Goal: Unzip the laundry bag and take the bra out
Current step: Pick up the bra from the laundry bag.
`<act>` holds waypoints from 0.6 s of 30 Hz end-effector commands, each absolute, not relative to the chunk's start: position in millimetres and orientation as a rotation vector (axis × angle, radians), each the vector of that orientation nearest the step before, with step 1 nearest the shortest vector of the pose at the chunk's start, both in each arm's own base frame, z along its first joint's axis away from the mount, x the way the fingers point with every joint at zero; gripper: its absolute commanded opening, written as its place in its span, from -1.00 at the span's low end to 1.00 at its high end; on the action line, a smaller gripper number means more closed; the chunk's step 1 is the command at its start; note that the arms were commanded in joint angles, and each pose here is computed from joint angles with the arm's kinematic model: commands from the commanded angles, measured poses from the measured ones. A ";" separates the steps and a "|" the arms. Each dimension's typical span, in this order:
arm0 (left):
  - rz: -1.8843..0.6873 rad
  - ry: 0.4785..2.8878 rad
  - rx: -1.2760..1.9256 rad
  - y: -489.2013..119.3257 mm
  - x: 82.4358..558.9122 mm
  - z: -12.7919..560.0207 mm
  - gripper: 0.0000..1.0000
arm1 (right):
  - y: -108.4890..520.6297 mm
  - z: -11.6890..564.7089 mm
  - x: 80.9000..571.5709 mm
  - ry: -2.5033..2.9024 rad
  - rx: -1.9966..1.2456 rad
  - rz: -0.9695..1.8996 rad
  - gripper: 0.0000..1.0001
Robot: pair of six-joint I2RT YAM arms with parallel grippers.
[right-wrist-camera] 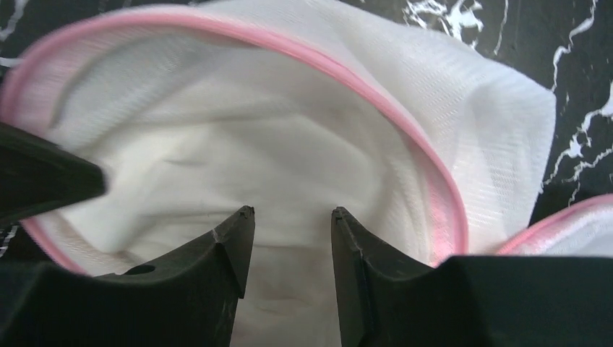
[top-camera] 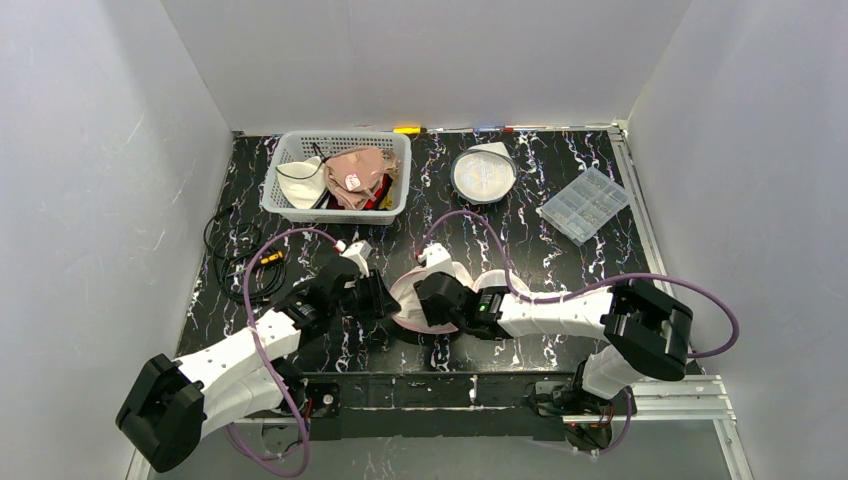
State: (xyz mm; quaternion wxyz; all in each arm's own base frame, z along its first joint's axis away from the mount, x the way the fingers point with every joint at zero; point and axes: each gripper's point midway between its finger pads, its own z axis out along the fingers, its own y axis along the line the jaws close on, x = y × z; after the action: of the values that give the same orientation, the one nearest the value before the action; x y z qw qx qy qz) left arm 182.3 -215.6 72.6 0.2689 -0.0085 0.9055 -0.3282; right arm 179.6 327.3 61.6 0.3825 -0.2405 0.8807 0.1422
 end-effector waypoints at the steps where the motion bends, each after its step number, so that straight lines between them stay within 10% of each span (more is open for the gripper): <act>1: -0.828 2.472 -0.039 -206.6 178.1 64.6 -0.38 | 310.9 53.6 179.8 2.276 -0.569 0.325 0.02; 18: -0.755 2.441 -0.088 -201.5 192.6 75.7 -0.10 | 300.6 55.9 173.3 2.287 -0.578 0.364 0.05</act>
State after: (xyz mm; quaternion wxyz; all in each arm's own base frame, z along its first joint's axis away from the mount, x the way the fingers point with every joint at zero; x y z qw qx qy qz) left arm 185.4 -198.3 67.0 0.2789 -0.0381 0.9160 -0.2860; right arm 174.6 301.9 48.7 0.3669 -0.2286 0.8924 0.1291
